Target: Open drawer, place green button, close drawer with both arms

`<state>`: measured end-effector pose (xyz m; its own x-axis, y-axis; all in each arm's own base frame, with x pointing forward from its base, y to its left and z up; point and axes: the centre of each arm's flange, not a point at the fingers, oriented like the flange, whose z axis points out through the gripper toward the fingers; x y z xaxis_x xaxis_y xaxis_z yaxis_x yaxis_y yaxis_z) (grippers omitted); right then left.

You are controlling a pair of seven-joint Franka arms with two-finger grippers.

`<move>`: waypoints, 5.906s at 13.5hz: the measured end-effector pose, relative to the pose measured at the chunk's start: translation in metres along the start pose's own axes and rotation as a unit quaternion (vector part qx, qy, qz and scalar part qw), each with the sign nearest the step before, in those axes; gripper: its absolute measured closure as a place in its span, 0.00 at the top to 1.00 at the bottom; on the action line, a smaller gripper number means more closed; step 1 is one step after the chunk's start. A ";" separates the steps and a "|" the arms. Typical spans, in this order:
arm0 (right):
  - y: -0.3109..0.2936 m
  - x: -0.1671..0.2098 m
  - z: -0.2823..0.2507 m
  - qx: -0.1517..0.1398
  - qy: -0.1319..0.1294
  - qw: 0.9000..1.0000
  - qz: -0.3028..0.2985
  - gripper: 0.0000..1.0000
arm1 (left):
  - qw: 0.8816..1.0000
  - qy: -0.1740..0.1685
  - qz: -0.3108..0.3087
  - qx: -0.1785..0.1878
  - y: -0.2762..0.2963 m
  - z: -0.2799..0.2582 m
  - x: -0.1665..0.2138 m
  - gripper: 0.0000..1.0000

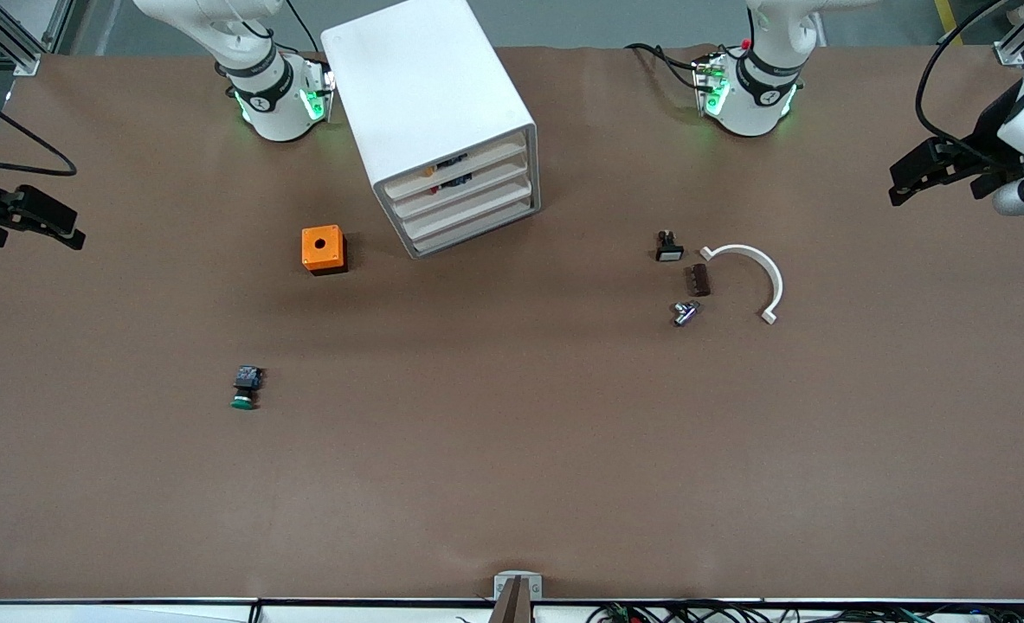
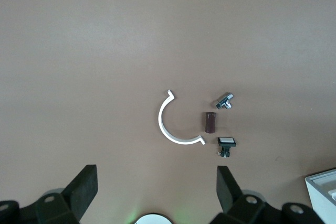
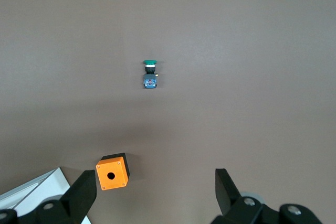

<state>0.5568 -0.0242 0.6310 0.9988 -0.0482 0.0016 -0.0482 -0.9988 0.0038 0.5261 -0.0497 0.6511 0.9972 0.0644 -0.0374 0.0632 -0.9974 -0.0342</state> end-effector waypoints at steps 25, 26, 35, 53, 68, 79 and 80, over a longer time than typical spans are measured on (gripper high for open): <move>-0.016 0.008 0.004 -0.002 -0.016 1.000 -0.001 1.00 | 0.999 -0.007 0.033 -0.016 0.060 0.016 0.040 1.00; -0.016 0.008 0.003 -0.002 -0.016 1.000 -0.001 1.00 | 0.999 -0.007 0.033 -0.016 0.059 0.016 0.040 1.00; -0.023 0.009 0.004 -0.008 -0.016 1.000 -0.007 1.00 | 0.999 -0.007 0.033 -0.016 0.060 0.016 0.040 1.00; -0.034 0.011 0.015 -0.011 -0.031 0.999 -0.017 1.00 | 0.999 -0.007 0.035 -0.016 0.062 0.016 0.039 1.00; -0.084 0.043 0.155 -0.017 -0.026 0.999 -0.005 1.00 | 0.999 -0.007 0.045 -0.017 0.073 0.015 0.036 1.00; -0.101 0.073 0.276 -0.023 -0.005 0.999 0.049 1.00 | 0.999 -0.007 0.051 -0.017 0.080 0.015 0.034 1.00; -0.097 0.077 0.287 -0.024 -0.005 0.998 0.052 1.00 | 0.999 -0.007 0.050 -0.017 0.078 0.015 0.034 1.00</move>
<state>0.6383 0.0680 0.3435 0.9883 -0.1525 -0.0054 -0.1520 -0.9870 0.0529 0.5646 -0.1253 0.6323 0.9979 -0.0359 -0.0536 -0.0357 -0.9994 0.0044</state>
